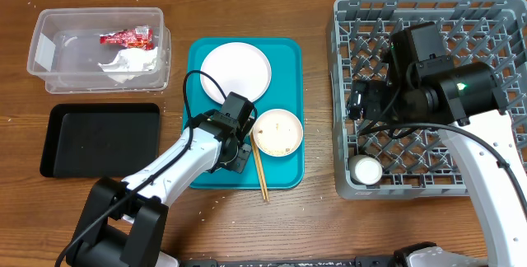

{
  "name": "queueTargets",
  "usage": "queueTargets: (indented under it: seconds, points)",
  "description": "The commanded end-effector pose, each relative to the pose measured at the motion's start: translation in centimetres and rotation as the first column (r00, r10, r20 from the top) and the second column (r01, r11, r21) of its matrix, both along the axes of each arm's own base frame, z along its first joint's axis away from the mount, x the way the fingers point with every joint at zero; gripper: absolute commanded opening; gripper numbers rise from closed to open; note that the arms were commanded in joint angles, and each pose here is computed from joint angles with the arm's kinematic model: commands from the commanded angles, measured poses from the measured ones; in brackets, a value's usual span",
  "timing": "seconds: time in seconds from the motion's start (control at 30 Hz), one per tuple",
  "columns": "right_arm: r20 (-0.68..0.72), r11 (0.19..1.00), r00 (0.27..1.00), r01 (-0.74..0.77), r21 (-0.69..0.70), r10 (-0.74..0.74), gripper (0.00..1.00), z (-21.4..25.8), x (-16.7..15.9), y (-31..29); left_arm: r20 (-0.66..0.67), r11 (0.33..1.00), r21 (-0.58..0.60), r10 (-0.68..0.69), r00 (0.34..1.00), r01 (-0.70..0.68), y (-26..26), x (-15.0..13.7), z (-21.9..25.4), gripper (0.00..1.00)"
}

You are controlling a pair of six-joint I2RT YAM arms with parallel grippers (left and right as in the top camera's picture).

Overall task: Sort waste into correct bins and load items into the dishwasher
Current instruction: 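Reach the left gripper to the grey bowl and grasp its rim, then carry the grey bowl left and tip the scraps onto the black tray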

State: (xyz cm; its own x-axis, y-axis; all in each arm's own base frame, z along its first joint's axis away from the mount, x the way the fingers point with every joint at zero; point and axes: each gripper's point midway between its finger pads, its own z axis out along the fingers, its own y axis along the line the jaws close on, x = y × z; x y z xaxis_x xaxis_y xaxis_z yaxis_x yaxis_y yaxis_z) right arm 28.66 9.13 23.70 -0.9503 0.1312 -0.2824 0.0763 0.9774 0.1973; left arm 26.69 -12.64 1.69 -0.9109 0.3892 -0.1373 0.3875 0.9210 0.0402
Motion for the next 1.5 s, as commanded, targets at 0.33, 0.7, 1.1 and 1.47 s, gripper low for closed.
queueTargets:
  seconds: [0.33,0.7,1.1,1.47]
  points:
    - [0.004,1.0,1.0,0.001,-0.01,-0.001,0.95,-0.1,0.2,-0.2,-0.052,0.992,-0.011,0.124,0.991,-0.125,-0.5,0.2,2.3,0.04]
    - [0.001,1.0,1.0,0.001,-0.011,-0.001,0.98,-0.1,0.1,-0.3,-0.083,0.952,-0.114,0.277,0.957,-0.286,-0.5,3.1,12.1,0.04]
    - [0.002,1.0,1.0,0.001,-0.011,-0.001,0.99,-0.1,0.1,-0.3,-0.193,0.724,-0.549,0.376,0.906,-0.417,9.9,6.2,17.0,0.04]
    - [0.005,1.0,1.0,0.001,-0.01,-0.001,0.99,-0.1,0.2,-0.2,-0.337,0.127,-0.883,0.498,0.799,-0.452,19.8,8.7,17.4,0.04]
